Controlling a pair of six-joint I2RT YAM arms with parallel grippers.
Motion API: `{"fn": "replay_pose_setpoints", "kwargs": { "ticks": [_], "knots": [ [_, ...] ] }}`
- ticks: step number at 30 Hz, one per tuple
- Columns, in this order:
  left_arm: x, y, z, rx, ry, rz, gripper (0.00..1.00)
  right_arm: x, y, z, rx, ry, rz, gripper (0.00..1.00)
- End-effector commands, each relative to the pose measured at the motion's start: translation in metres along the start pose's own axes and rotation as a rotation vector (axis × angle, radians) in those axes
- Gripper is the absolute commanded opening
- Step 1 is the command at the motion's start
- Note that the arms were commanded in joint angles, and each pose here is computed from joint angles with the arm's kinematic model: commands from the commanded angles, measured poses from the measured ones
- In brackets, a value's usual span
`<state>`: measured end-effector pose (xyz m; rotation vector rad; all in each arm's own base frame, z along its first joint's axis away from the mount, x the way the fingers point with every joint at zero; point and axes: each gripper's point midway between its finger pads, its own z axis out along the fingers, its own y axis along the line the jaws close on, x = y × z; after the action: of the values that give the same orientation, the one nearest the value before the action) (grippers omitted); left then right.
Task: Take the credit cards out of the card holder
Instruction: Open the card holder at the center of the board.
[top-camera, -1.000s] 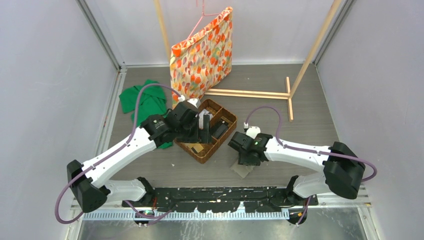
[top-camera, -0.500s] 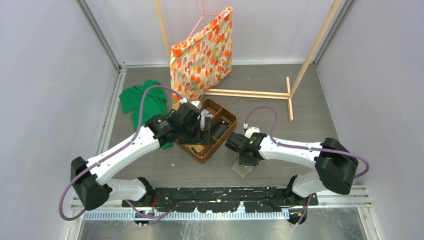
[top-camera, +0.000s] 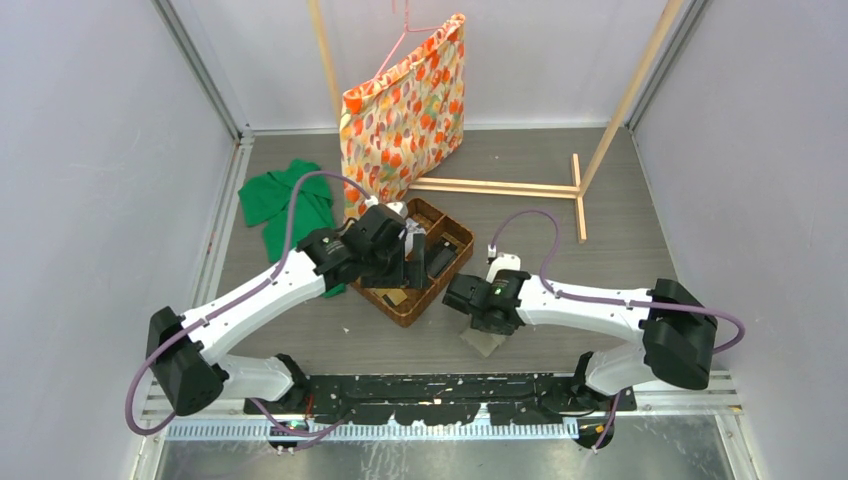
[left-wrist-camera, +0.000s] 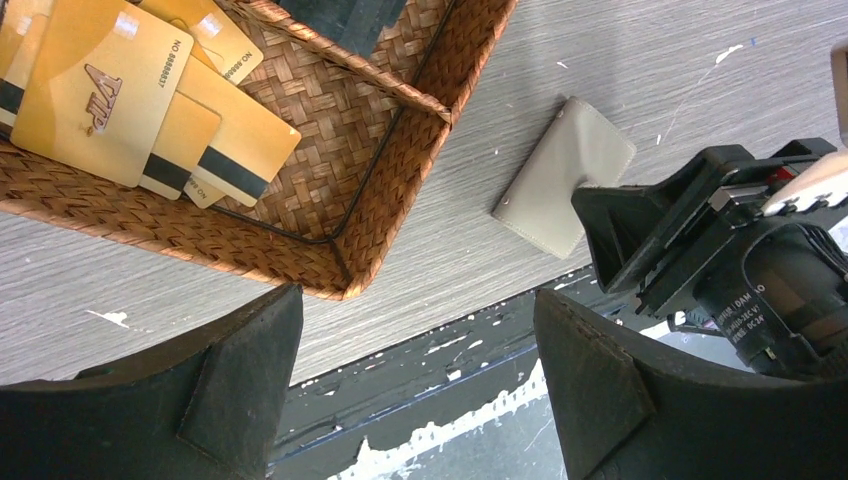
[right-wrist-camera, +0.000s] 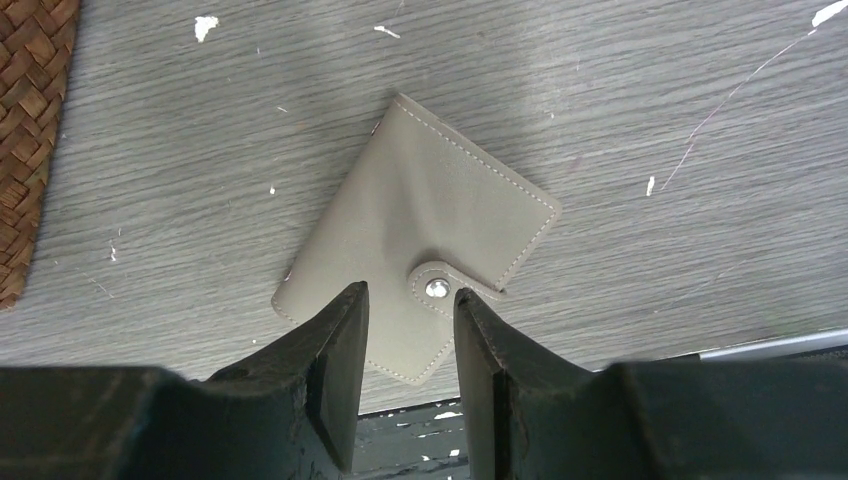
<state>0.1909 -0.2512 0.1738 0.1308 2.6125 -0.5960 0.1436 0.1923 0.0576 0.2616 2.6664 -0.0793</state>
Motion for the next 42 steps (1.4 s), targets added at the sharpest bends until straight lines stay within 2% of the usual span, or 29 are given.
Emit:
{"fn": "replay_pose_setpoints", "kwargs": {
  "ticks": [1,13,16,18,22,31,37,42],
  "knots": [
    [-0.005,-0.008,0.003,0.031,-0.012,0.006,0.86,-0.008,0.002,-0.003,0.008,-0.050,0.073,0.42],
    [0.005,-0.012,0.005,0.057,0.050,0.036,0.86,0.013,-0.011,0.032,0.084,-0.034,0.062,0.33],
    [0.006,-0.012,0.006,0.055,0.053,0.037,0.86,0.014,-0.014,0.033,0.090,-0.035,0.068,0.25],
    [0.006,-0.012,0.006,0.055,0.051,0.037,0.87,0.014,-0.016,0.032,0.094,-0.037,0.075,0.13],
    [0.005,-0.013,0.007,0.059,0.051,0.037,0.87,0.014,-0.022,0.029,0.095,-0.041,0.089,0.01],
    [0.007,-0.021,0.011,0.071,0.082,0.063,0.86,0.002,-0.034,0.007,-0.025,-0.093,0.184,0.01],
    [0.017,-0.053,0.019,0.163,0.121,0.105,0.84,-0.013,-0.060,-0.012,-0.106,-0.176,0.266,0.00],
    [0.034,-0.081,0.037,0.169,0.182,0.191,0.83,-0.010,-0.094,-0.016,-0.035,-0.185,0.320,0.01]
  ]
}}
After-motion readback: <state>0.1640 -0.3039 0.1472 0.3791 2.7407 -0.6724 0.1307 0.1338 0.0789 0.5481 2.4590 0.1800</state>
